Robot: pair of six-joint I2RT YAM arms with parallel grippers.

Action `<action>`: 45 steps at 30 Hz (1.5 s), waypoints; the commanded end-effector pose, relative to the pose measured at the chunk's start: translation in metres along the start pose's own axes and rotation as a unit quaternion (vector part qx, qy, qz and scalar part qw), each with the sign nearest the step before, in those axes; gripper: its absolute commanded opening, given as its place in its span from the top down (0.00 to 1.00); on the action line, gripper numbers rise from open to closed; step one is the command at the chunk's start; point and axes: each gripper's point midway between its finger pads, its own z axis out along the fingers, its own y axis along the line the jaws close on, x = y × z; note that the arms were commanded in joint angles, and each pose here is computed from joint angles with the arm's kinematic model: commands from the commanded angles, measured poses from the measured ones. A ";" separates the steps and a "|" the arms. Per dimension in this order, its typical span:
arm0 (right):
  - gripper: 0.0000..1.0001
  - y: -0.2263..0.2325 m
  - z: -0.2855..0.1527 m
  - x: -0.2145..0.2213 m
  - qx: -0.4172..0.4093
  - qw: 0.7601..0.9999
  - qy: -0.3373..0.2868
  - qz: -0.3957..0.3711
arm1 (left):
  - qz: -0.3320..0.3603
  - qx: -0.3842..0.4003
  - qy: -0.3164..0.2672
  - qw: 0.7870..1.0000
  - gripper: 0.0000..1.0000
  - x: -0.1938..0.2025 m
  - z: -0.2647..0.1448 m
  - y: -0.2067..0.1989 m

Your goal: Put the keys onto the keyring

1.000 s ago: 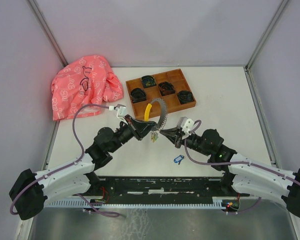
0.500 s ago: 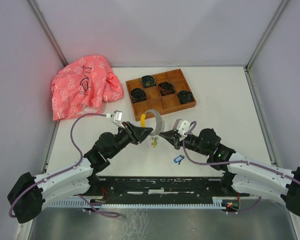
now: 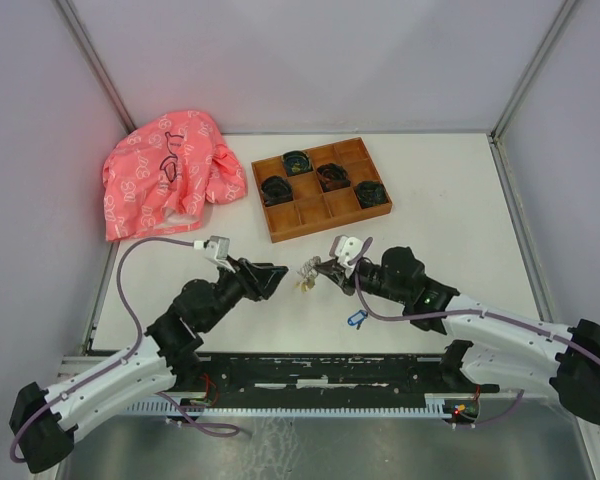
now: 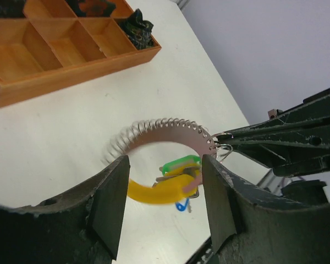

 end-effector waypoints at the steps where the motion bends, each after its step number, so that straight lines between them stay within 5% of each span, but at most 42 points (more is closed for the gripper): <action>1: 0.99 -0.014 0.004 -0.025 0.006 1.000 -0.018 -0.021 | 0.106 0.014 -0.047 0.993 0.36 -0.025 -0.008 -0.002; 7: 0.99 -0.017 0.002 -0.011 -0.002 1.000 0.020 -0.016 | 0.195 0.054 -0.070 0.977 0.35 -0.042 -0.011 -0.020; 22: 0.99 0.000 0.015 0.013 -0.067 0.997 0.040 0.002 | 0.332 0.160 -0.002 0.929 0.39 0.014 0.026 -0.028; 35: 0.99 0.009 0.019 0.013 -0.094 0.995 0.039 0.016 | 0.300 0.160 0.016 0.940 0.37 0.032 0.035 -0.021; 45: 0.99 0.009 0.012 0.011 -0.100 0.995 0.031 -0.002 | 0.352 0.167 0.027 0.921 0.43 0.038 0.029 -0.013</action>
